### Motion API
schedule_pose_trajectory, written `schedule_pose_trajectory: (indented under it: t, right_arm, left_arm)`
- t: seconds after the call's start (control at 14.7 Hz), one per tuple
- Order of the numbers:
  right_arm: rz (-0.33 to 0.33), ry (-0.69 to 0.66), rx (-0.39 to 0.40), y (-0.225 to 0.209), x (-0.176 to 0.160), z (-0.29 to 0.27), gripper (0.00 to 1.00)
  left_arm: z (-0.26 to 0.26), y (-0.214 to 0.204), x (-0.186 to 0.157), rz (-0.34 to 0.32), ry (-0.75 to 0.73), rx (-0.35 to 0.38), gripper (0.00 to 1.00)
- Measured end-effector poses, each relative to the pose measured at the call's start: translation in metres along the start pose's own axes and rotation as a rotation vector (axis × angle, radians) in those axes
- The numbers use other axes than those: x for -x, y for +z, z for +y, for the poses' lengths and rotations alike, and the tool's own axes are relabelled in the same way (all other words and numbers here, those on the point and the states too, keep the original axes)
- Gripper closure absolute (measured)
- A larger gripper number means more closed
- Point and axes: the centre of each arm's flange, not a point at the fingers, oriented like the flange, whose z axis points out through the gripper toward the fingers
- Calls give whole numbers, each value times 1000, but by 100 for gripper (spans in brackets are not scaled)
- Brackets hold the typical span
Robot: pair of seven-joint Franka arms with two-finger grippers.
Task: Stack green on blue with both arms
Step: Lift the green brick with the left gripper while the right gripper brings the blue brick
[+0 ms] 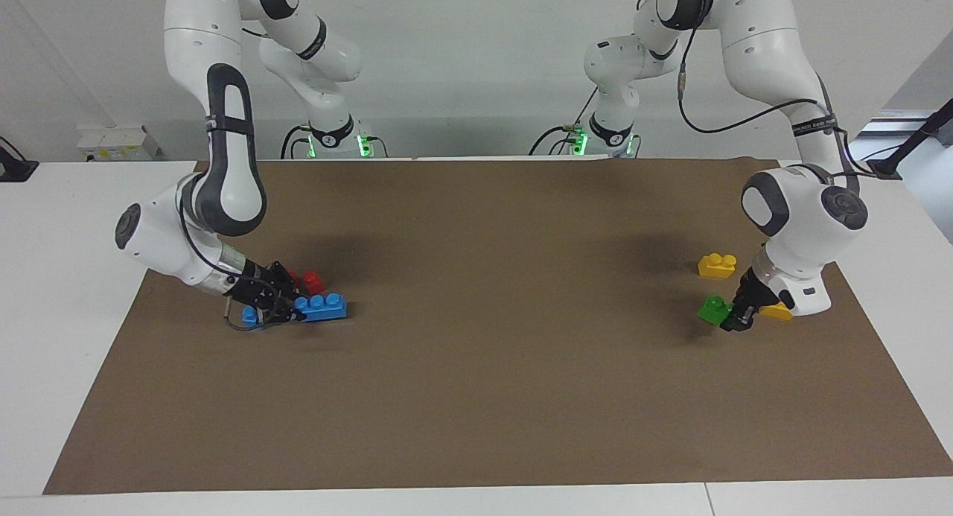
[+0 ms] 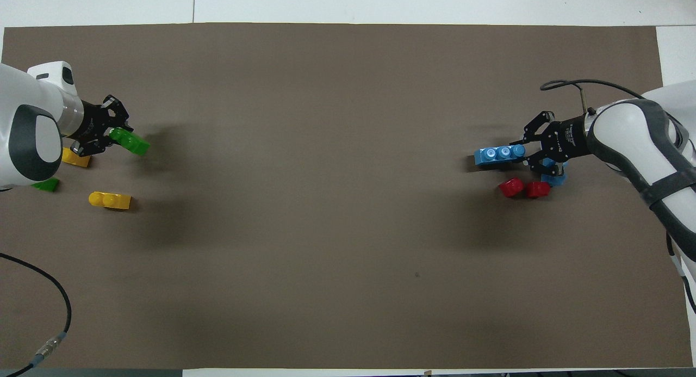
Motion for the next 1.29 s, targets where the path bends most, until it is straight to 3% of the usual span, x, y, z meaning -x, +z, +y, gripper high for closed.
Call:
schedule_pose_trajectory:
  t: [0.2,0.54,0.88,1.29]
  right_arm:
    - [-11,17,-1,-20,40,-15,65]
    - [-2,38,0,-20,143,-19,65]
    - [4,63,32,11,237,-7,65]
    - [25,85,-29,68,306,14,65]
  left_arm:
    - [5,-34,19,-10,22,-12,66]
    - [15,-100,67,-24,-33,-37,66]
    - [33,-146,128,-19,-223,-45,66]
    - [67,-161,205,-11,-461,-42,66]
